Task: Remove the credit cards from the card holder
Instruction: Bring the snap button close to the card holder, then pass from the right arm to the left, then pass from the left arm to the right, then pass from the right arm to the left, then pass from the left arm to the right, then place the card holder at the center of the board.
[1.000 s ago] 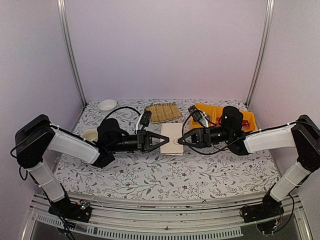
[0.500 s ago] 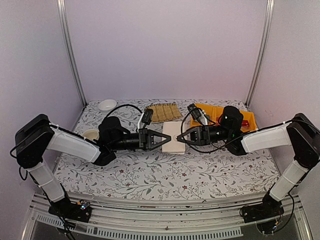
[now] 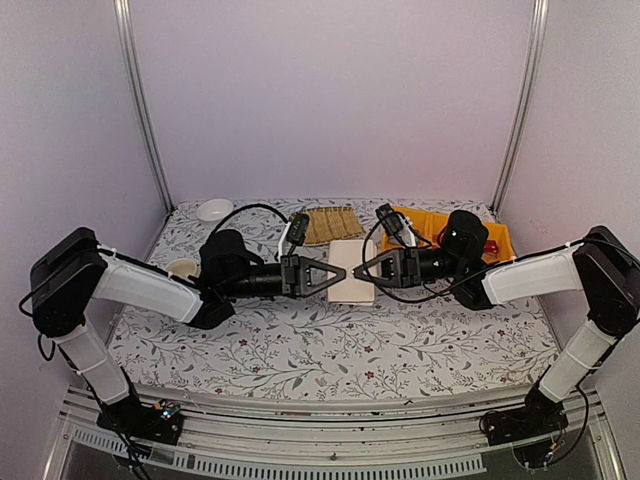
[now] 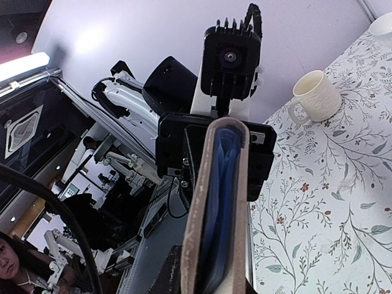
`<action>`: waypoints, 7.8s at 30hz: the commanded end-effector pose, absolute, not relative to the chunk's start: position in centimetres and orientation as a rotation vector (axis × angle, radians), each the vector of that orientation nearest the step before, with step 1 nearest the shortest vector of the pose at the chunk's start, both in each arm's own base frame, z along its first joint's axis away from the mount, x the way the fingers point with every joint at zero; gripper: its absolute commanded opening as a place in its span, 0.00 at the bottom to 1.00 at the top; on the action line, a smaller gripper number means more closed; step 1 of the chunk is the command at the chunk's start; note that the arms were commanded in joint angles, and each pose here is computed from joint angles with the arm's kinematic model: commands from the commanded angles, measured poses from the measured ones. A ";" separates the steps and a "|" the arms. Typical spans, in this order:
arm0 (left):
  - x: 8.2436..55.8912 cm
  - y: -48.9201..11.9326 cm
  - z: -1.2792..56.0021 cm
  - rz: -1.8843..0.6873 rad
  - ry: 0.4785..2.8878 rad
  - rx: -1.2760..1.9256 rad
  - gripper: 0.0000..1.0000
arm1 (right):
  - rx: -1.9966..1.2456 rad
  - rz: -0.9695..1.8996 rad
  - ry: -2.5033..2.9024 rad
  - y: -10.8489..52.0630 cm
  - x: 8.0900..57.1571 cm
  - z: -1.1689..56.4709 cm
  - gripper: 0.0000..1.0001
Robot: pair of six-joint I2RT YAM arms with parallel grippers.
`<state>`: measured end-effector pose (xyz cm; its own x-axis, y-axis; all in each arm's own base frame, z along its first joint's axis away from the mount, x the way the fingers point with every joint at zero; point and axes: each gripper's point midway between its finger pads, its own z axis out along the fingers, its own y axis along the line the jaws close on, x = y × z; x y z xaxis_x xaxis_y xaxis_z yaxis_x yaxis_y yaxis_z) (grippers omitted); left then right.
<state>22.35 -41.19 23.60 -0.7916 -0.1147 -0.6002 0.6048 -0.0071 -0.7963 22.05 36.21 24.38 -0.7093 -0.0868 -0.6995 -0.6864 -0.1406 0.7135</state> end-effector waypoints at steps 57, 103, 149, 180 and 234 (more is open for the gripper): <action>19.9 -40.9 27.1 -1.610 1.582 0.721 0.00 | -1.144 1.821 1.583 37.3 19.8 28.5 0.01; 20.0 -42.7 21.3 -1.631 1.810 0.693 0.44 | -0.959 1.619 1.851 34.5 24.4 23.0 0.02; 24.7 -40.4 20.9 -1.088 1.971 0.462 0.00 | -0.769 0.908 2.171 34.9 26.9 15.7 0.26; 28.3 -32.7 17.7 -0.904 2.112 0.271 0.98 | -0.618 1.406 2.407 29.8 24.4 19.8 0.02; 28.0 -33.0 18.3 -0.898 2.098 0.369 0.98 | 0.641 0.827 2.648 6.9 25.9 1.8 0.51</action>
<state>27.15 -33.71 17.70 -0.6476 -0.0396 -0.7609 0.5370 0.6847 -0.4927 25.81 9.37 2.53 -0.8765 0.4700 -0.1044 0.2923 0.6918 0.6603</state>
